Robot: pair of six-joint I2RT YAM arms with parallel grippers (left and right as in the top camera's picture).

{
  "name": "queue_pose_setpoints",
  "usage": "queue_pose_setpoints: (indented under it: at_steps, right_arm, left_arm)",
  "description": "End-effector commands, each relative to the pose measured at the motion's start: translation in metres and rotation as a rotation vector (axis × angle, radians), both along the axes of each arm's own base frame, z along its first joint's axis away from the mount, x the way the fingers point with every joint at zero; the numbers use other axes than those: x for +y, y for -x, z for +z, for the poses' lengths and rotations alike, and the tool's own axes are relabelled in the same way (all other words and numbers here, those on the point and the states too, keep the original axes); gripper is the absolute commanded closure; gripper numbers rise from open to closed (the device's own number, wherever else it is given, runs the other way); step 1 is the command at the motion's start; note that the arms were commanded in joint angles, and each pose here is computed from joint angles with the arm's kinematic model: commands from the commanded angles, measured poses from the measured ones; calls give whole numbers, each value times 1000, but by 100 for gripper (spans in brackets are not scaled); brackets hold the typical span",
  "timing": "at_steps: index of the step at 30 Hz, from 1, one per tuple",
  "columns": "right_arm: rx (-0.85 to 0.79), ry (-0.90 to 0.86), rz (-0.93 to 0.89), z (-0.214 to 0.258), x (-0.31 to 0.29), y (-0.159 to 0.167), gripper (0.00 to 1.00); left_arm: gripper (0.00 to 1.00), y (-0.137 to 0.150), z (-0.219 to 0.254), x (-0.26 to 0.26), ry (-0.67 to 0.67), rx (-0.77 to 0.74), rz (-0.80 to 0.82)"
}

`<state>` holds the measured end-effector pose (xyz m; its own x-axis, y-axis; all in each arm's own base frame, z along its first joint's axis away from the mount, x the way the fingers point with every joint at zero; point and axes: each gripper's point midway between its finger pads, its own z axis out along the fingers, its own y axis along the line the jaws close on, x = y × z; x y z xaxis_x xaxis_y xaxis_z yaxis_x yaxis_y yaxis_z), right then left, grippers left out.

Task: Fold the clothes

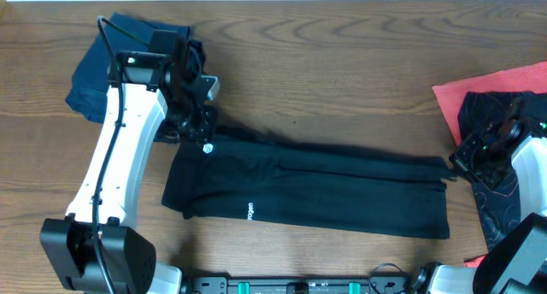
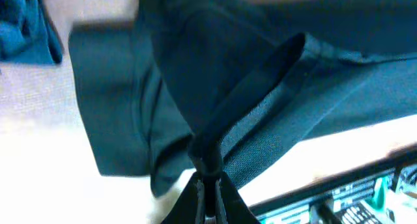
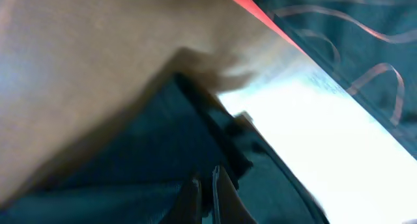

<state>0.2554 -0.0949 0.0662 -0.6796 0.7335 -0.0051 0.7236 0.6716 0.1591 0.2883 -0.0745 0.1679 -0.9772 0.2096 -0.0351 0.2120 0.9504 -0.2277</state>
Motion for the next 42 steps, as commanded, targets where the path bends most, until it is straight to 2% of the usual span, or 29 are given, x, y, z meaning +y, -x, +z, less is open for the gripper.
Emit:
queue_pose_setpoints:
  at_steps: [1, 7, 11, 14, 23, 24, 27, 29, 30, 36, 39, 42]
  right_arm:
    - [37, 57, -30, 2, -11, 10, 99]
    - [97, 82, -31, 1, -14, 24, 99]
    - [152, 96, -29, 1, -15, 36, 99]
    - [181, 79, -27, 2, -10, 43, 99]
    - [247, 77, -25, 3, -8, 58, 99]
    - [250, 77, -25, 3, -8, 59, 99]
    - [255, 74, -24, 4, -7, 60, 97]
    - [270, 69, -23, 4, -6, 64, 93]
    - [276, 70, -22, 4, -6, 65, 92]
    - [288, 62, -21, 5, -4, 68, 89]
    - [298, 66, -25, 5, -4, 70, 88]
    - [343, 136, -90, 7, -15, 78, 84]
  left_arm:
    - [94, 16, -7, 7, -27, 62, 11]
    - [94, 51, -27, 12, -51, 215, 20]
    - [94, 72, -44, 26, -139, 302, 57]
    - [94, 77, -50, 32, -176, 323, 81]
    - [93, 77, -51, 32, -176, 323, 81]
    - [89, 77, -51, 32, -176, 324, 82]
    - [85, 77, -51, 32, -176, 324, 81]
    - [66, 77, -52, 32, -176, 324, 81]
    - [61, 77, -51, 32, -176, 324, 81]
    - [59, 72, -53, 36, -200, 301, 90]
    - [51, 69, -54, 35, -198, 288, 99]
    - [49, 67, -55, 34, -193, 281, 100]
